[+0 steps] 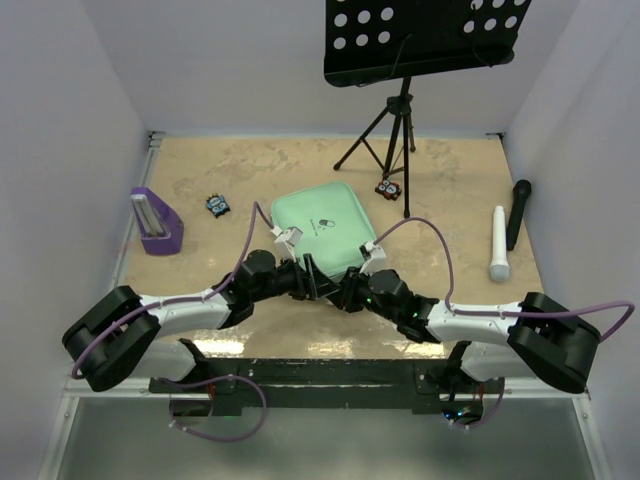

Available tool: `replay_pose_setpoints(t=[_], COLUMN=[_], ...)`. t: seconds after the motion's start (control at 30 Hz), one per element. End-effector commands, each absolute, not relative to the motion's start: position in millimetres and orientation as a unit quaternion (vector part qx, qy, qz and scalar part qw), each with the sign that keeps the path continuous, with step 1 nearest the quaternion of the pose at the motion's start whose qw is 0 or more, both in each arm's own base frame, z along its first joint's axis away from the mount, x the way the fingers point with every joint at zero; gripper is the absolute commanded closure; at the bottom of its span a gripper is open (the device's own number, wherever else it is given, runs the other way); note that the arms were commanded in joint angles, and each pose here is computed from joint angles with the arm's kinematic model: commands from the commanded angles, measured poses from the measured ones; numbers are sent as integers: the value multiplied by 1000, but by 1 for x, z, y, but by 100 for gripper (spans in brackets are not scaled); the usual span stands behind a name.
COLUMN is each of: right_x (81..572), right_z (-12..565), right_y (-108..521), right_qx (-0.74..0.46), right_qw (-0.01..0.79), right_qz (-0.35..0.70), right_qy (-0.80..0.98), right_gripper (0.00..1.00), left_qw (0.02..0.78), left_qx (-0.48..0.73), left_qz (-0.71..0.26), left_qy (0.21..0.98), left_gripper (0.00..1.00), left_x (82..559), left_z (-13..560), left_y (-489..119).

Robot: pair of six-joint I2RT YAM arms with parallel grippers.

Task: Organize the medicine kit
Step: Zip the medicine box at the center of the board.

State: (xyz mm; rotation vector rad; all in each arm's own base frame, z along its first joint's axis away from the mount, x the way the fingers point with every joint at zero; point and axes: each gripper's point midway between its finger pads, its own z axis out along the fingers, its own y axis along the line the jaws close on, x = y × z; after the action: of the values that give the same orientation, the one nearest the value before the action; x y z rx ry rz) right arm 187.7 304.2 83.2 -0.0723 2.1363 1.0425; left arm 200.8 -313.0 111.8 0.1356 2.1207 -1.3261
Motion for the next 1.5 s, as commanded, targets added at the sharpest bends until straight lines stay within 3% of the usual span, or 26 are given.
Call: replay_pose_setpoints(t=[0.0,0.23,0.33,0.47,0.83,1.03,1.47], right_x=[187,192,195,197,198,198,204], right_z=[90,95,97,99,98,92,86], right_y=[307,309,310,313,299,293,281], right_qx=[-24,-12,-6,-2,17,-15,23], right_qw=[375,383,387,386,396,392,400], right_qz=[417,420,422,424,405,362,340], right_qy=[827,823,820,819,824,846,850], right_gripper=[76,77,83,100,100,100,100], left_qw=[335,331,331,329,336,328,331], left_qx=[25,26,25,24,6,-35,-96], left_qz=[-487,-491,-492,-493,-477,-413,-313], left_qy=[806,805,805,805,812,849,885], left_gripper=[31,31,31,31,30,26,28], left_x=[213,211,210,209,211,218,235], left_z=[106,105,104,103,101,81,55], left_y=[-306,-306,-305,-305,-296,-278,-248])
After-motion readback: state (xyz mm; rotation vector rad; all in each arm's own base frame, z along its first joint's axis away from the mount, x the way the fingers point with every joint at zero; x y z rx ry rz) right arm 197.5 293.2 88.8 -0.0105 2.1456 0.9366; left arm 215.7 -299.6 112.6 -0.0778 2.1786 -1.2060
